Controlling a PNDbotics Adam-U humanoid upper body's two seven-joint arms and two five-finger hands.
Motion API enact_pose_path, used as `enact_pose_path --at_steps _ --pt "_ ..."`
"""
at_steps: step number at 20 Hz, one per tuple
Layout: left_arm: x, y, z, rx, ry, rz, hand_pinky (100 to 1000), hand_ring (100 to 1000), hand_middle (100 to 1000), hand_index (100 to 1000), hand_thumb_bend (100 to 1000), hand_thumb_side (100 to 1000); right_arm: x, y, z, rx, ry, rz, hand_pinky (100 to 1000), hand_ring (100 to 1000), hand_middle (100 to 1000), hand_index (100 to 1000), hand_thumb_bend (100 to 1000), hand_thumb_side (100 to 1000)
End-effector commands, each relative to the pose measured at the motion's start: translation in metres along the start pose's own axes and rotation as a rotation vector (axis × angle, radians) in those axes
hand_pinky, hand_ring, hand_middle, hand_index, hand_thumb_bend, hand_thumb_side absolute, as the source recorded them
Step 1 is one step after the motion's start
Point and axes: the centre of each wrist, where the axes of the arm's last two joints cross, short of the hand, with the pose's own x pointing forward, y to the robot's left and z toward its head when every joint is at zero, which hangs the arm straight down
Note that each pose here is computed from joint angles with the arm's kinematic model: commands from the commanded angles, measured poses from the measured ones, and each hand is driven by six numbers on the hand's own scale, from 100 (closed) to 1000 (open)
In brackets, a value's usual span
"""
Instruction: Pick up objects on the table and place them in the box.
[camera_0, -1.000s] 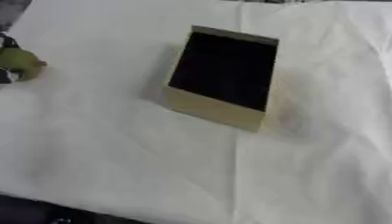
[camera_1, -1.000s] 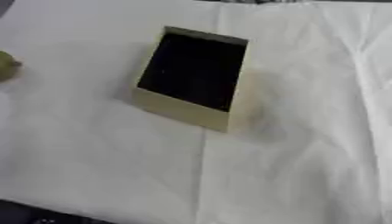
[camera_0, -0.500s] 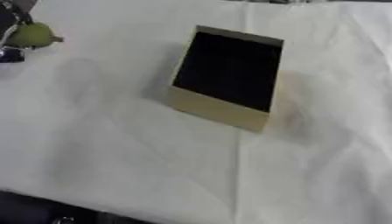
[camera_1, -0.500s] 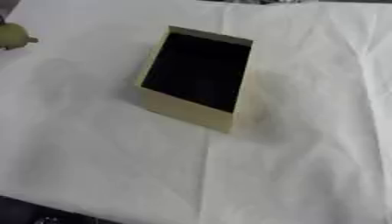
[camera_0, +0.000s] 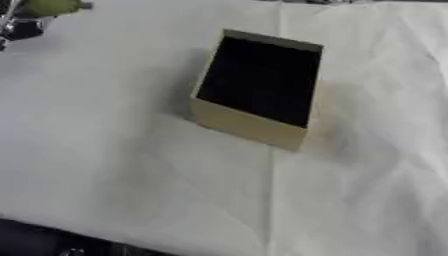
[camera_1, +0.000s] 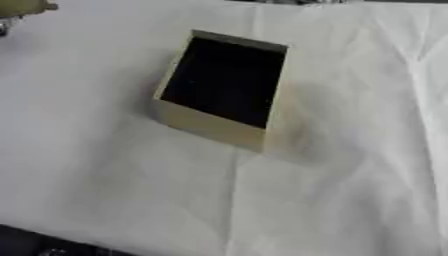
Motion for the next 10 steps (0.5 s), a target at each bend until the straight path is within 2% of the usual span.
enact_pose_path --at_steps 1,6,10 --pt "0.016 0.043 -0.023 0.120 -0.072 0.009 524 488 411 521 189 100 0.007 -0.004 -0.009 -0.004 -0.044 0.002 807 717 683 770 100 569" --pt "0.071 0.088 -0.057 0.284 -0.201 0.105 520 482 396 498 187 100 0.007 -0.003 -0.010 -0.004 -0.048 -0.004 807 717 683 771 100 566" --pt "0.118 0.106 -0.074 0.325 -0.323 0.185 518 474 389 487 178 100 0.008 -0.002 -0.011 -0.007 -0.054 -0.009 806 716 683 771 100 563"
